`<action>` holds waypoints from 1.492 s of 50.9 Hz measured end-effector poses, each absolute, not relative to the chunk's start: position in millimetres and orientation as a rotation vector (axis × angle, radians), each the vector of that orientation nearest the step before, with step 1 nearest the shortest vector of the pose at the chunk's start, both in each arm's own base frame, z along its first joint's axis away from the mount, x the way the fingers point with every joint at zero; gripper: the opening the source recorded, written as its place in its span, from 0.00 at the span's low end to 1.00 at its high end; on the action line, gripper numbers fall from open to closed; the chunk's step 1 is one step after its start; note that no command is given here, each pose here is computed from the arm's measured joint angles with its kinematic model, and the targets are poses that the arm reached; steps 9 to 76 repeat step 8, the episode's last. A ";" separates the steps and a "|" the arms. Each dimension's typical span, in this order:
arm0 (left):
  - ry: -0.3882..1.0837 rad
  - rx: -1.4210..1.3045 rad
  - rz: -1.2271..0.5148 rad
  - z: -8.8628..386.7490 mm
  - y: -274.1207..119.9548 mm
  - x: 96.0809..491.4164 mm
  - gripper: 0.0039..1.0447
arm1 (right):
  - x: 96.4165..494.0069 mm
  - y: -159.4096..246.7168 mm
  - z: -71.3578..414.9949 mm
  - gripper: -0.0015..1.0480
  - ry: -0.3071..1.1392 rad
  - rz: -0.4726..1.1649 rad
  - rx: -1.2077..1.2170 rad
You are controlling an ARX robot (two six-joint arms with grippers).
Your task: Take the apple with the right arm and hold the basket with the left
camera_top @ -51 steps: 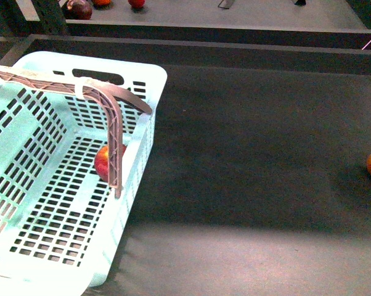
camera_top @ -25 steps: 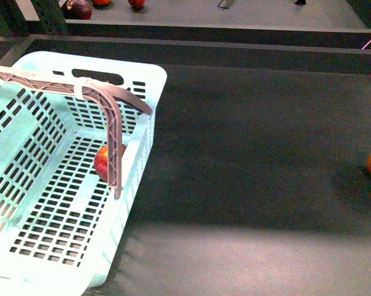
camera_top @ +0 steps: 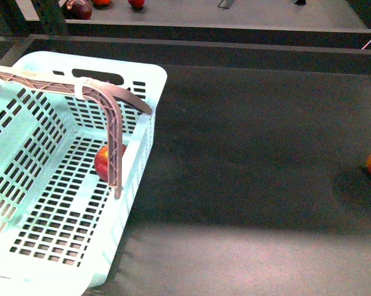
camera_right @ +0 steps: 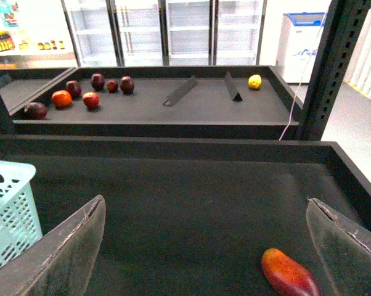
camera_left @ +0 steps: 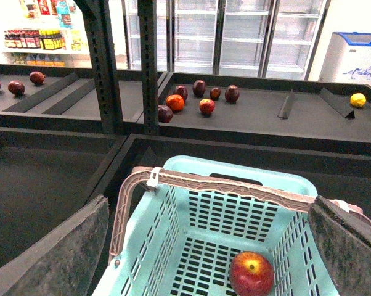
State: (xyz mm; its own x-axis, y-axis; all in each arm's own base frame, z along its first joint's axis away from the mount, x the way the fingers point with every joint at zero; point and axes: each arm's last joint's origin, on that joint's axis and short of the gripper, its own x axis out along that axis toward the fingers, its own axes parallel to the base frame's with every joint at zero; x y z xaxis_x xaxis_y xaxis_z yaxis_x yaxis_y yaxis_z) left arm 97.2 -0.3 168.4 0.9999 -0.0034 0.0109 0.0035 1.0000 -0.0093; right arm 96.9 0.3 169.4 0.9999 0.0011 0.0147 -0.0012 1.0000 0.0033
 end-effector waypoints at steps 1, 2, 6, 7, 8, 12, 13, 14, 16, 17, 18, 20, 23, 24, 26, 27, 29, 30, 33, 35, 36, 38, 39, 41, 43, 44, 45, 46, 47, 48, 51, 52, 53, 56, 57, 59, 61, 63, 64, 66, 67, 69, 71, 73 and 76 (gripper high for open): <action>-0.011 -0.009 -0.003 168.4 -0.3 97.2 0.94 | 96.9 0.3 169.4 0.91 -0.015 0.001 0.003; -0.011 -0.009 -0.003 168.4 -0.3 97.2 0.94 | 96.9 0.3 169.4 0.91 -0.015 0.001 0.003; -0.011 -0.009 -0.003 168.4 -0.3 97.2 0.94 | 96.9 0.3 169.4 0.91 -0.015 0.001 0.003; -0.011 -0.009 -0.003 168.4 -0.3 97.2 0.94 | 96.9 0.2 169.4 0.91 -0.015 0.001 0.003; -0.011 -0.009 -0.003 168.4 -0.3 97.2 0.94 | 96.9 0.3 169.4 0.91 -0.015 0.001 0.003; -0.011 -0.009 -0.003 168.4 -0.3 97.2 0.94 | 96.9 0.3 169.4 0.91 -0.015 0.001 0.003; -0.011 -0.009 -0.003 168.4 -0.3 97.2 0.94 | 96.9 0.3 169.4 0.91 -0.015 0.001 0.003; -0.011 -0.009 -0.003 168.4 -0.3 97.2 0.94 | 96.9 0.3 169.4 0.91 -0.015 0.001 0.003; -0.011 -0.009 -0.003 168.4 -0.3 97.2 0.94 | 96.9 0.3 169.4 0.91 -0.015 0.001 0.003; -0.011 -0.009 -0.003 168.4 -0.3 97.2 0.94 | 96.9 0.3 169.4 0.91 -0.015 0.001 0.003; -0.011 -0.009 -0.003 168.4 -0.3 97.2 0.94 | 96.9 0.3 169.4 0.91 -0.015 0.001 0.003; -0.011 -0.009 -0.003 168.4 -0.3 97.2 0.94 | 96.9 0.3 169.4 0.91 -0.015 0.001 0.003; -0.011 -0.009 -0.003 168.4 -0.3 97.2 0.94 | 96.9 0.3 169.4 0.91 -0.015 0.001 0.003; -0.011 -0.009 -0.003 168.4 -0.3 97.2 0.94 | 96.9 0.3 169.4 0.91 -0.015 0.001 0.003; -0.011 -0.009 -0.003 168.4 -0.3 97.2 0.94 | 96.9 0.3 169.4 0.91 -0.015 0.001 0.003; -0.011 -0.009 -0.003 168.4 -0.3 97.2 0.94 | 96.9 0.3 169.4 0.91 -0.015 0.001 0.003; -0.011 -0.009 -0.003 168.4 -0.3 97.2 0.94 | 96.9 0.3 169.4 0.91 -0.015 0.001 0.003; -0.011 -0.009 -0.003 168.4 -0.3 97.2 0.94 | 96.9 0.3 169.4 0.91 -0.015 0.001 0.003; -0.011 -0.009 -0.003 168.4 -0.3 97.2 0.94 | 96.9 0.3 169.4 0.91 -0.015 0.001 0.003; -0.011 -0.009 -0.003 168.4 -0.3 97.2 0.94 | 96.9 0.3 169.4 0.91 -0.015 0.001 0.003; -0.011 -0.009 -0.003 168.4 -0.3 97.2 0.94 | 96.9 0.3 169.4 0.91 -0.015 0.001 0.003; -0.011 -0.009 -0.003 168.4 -0.3 97.2 0.94 | 96.9 0.3 169.4 0.91 -0.015 0.001 0.003; -0.011 -0.009 -0.003 168.4 -0.3 97.2 0.94 | 96.9 0.3 169.4 0.91 -0.015 0.001 0.003; -0.011 -0.009 -0.003 168.4 -0.3 97.2 0.94 | 96.9 0.3 169.4 0.91 -0.015 0.001 0.003; -0.011 -0.009 -0.003 168.4 -0.3 97.2 0.94 | 96.9 0.3 169.4 0.91 -0.015 0.001 0.003; -0.011 -0.009 -0.003 168.4 -0.3 97.2 0.94 | 96.9 0.3 169.4 0.91 -0.015 0.001 0.003; -0.011 -0.009 -0.003 168.4 -0.3 97.2 0.94 | 96.9 0.3 169.4 0.91 -0.015 0.001 0.003; -0.011 -0.009 -0.003 168.4 -0.3 97.2 0.94 | 96.9 0.3 169.4 0.91 -0.015 0.001 0.003; -0.011 -0.009 -0.003 168.4 -0.3 97.2 0.94 | 96.9 0.3 169.4 0.91 -0.015 0.001 0.003; -0.011 -0.009 -0.003 168.4 -0.3 97.2 0.94 | 96.9 0.3 169.4 0.91 -0.015 0.001 0.003; -0.011 -0.009 -0.003 168.4 -0.3 97.2 0.94 | 96.9 0.3 169.4 0.91 -0.015 0.001 0.003; -0.011 -0.009 -0.003 168.4 -0.3 97.2 0.94 | 96.9 0.3 169.4 0.91 -0.015 0.001 0.003; -0.011 -0.009 -0.003 168.4 -0.3 97.2 0.94 | 96.9 0.3 169.4 0.91 -0.015 0.001 0.003; -0.011 -0.009 -0.003 168.4 -0.3 97.2 0.94 | 96.9 0.3 169.4 0.91 -0.015 0.001 0.003; -0.011 -0.009 -0.003 168.4 -0.3 97.2 0.94 | 96.9 0.3 169.4 0.91 -0.015 0.001 0.003; -0.011 -0.009 -0.003 168.4 -0.3 97.2 0.94 | 96.9 0.3 169.4 0.91 -0.015 0.001 0.003; -0.011 -0.009 -0.003 168.4 -0.3 97.2 0.94 | 96.9 0.3 169.4 0.91 -0.015 0.001 0.003; -0.011 -0.009 -0.003 168.4 -0.3 97.2 0.94 | 96.9 0.3 169.4 0.91 -0.015 0.001 0.003; -0.011 -0.009 -0.003 168.4 -0.3 97.2 0.94 | 96.9 0.3 169.4 0.91 -0.015 0.001 0.003; -0.011 -0.009 -0.003 168.4 -0.3 97.2 0.94 | 96.9 0.3 169.4 0.91 -0.015 0.001 0.003; -0.011 -0.009 -0.003 168.4 -0.3 97.2 0.94 | 96.9 0.3 169.4 0.91 -0.015 0.001 0.003; -0.011 -0.009 -0.003 168.4 -0.3 97.2 0.94 | 96.9 0.3 169.4 0.91 -0.015 0.001 0.003; -0.011 -0.009 -0.003 168.4 -0.3 97.2 0.94 | 96.9 0.3 169.4 0.91 -0.015 0.001 0.003; -0.011 -0.009 -0.003 168.4 -0.3 97.2 0.94 | 96.9 0.3 169.4 0.91 -0.015 0.001 0.003; -0.011 -0.009 -0.003 168.4 -0.3 97.2 0.94 | 96.9 0.3 169.4 0.91 -0.015 0.001 0.003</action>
